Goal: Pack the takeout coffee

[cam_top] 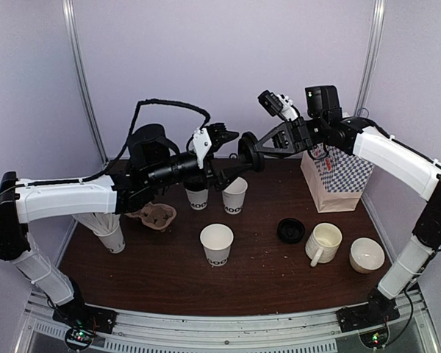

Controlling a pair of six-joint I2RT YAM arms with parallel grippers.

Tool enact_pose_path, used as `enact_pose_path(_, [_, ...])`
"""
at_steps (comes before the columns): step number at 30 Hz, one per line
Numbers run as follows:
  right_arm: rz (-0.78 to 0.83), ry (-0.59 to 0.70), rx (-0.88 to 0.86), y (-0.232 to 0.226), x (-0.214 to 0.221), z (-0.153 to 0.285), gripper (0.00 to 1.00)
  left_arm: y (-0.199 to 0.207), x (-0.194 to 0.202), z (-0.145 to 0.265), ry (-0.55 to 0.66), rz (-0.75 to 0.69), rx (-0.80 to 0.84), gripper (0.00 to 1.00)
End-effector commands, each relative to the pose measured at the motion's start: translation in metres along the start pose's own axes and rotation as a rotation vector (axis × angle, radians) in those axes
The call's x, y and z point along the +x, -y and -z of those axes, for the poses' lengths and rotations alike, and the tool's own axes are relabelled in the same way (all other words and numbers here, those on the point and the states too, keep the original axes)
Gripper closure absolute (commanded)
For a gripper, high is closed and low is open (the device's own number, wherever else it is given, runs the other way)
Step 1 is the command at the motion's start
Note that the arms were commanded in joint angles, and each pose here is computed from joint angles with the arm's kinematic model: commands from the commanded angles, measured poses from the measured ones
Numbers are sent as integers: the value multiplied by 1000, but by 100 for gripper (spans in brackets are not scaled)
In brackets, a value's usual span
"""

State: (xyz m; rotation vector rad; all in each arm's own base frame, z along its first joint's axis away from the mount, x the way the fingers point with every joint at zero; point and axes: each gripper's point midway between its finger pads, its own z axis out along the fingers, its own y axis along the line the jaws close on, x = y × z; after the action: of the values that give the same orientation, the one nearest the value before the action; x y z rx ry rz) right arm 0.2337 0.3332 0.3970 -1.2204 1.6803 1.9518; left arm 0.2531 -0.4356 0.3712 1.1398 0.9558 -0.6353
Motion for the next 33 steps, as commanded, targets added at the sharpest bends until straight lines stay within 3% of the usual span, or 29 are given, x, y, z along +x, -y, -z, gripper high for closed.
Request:
enact_pose_path(1, [59, 9, 3, 2, -5, -2, 91, 16, -6, 2, 20, -18, 75, 18])
enact_pose_path(8, [53, 13, 2, 5, -6, -3, 91, 11, -8, 13, 23, -49, 21, 11])
enact_pose_path(33, [46, 39, -67, -1, -18, -8, 90, -17, -8, 4, 16, -42, -113, 9])
